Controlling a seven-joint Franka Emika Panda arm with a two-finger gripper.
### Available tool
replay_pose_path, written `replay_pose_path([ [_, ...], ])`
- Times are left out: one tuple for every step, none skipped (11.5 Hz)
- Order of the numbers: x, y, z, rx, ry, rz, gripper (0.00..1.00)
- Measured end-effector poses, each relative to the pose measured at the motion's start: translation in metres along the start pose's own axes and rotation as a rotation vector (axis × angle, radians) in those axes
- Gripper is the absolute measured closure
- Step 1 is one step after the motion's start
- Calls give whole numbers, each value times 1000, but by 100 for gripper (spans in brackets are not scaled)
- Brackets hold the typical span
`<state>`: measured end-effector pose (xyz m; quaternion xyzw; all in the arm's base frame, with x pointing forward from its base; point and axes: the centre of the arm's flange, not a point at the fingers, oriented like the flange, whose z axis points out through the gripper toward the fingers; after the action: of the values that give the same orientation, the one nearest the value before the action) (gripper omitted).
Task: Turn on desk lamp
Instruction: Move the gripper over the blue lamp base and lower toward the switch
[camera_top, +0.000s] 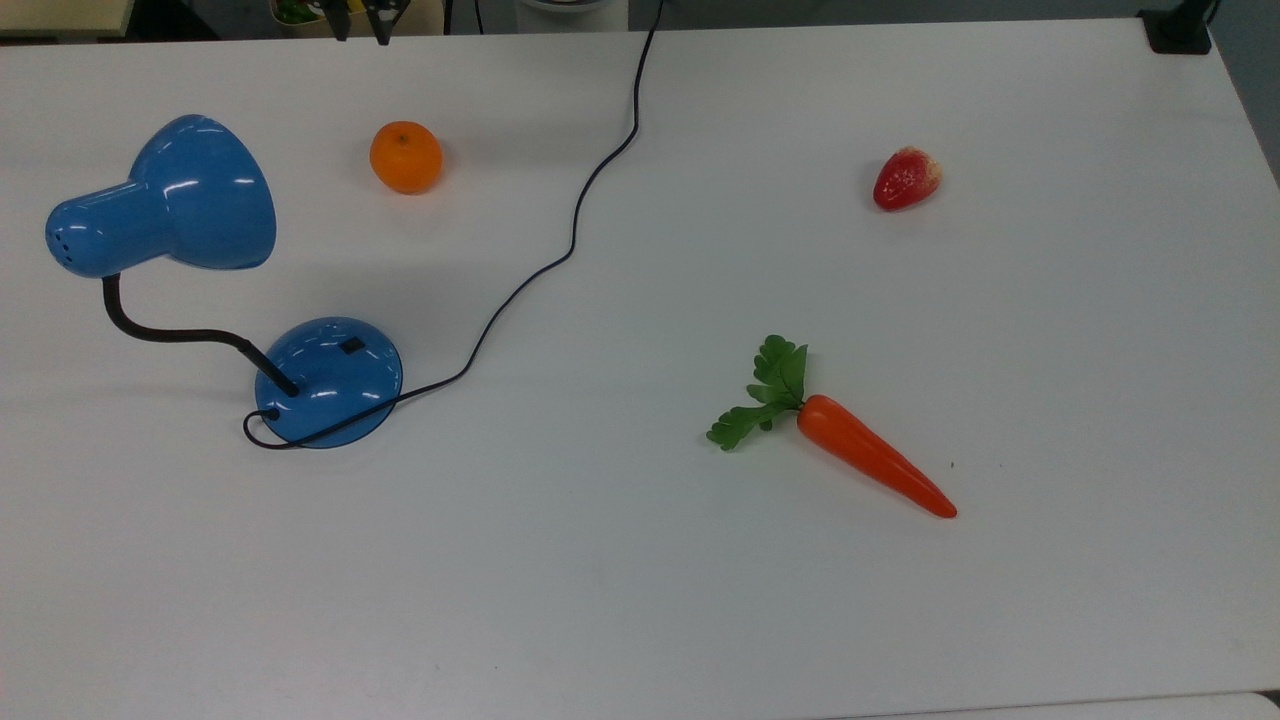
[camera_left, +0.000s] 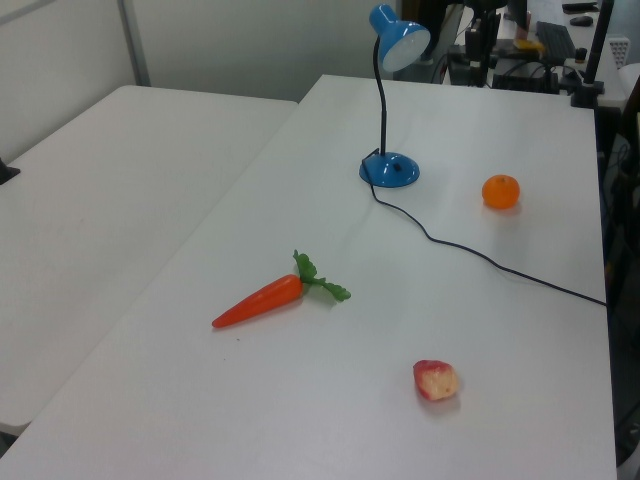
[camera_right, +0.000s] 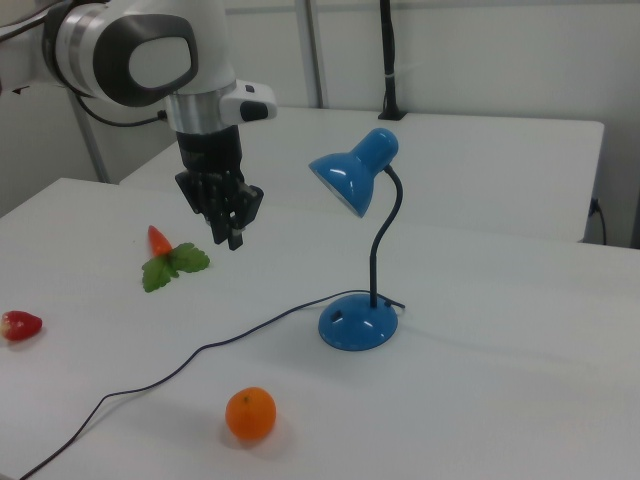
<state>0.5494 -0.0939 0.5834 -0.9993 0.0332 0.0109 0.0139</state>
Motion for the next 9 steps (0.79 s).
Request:
replay_pose_path([
  [0,2,0,8,4,6,78],
  [2,7,-1,16,17,17,92],
  [3,12,-2,30,35,29,93],
  [6,16,-3,42,60,40,93],
  [9,18,-3,45,88,51,93],
  [13,20,0,43,118,79,93],
  [18,21,6,41,145,108,93],
  [21,22,11,40,166,126,93],
  [25,23,19,38,193,152,93],
])
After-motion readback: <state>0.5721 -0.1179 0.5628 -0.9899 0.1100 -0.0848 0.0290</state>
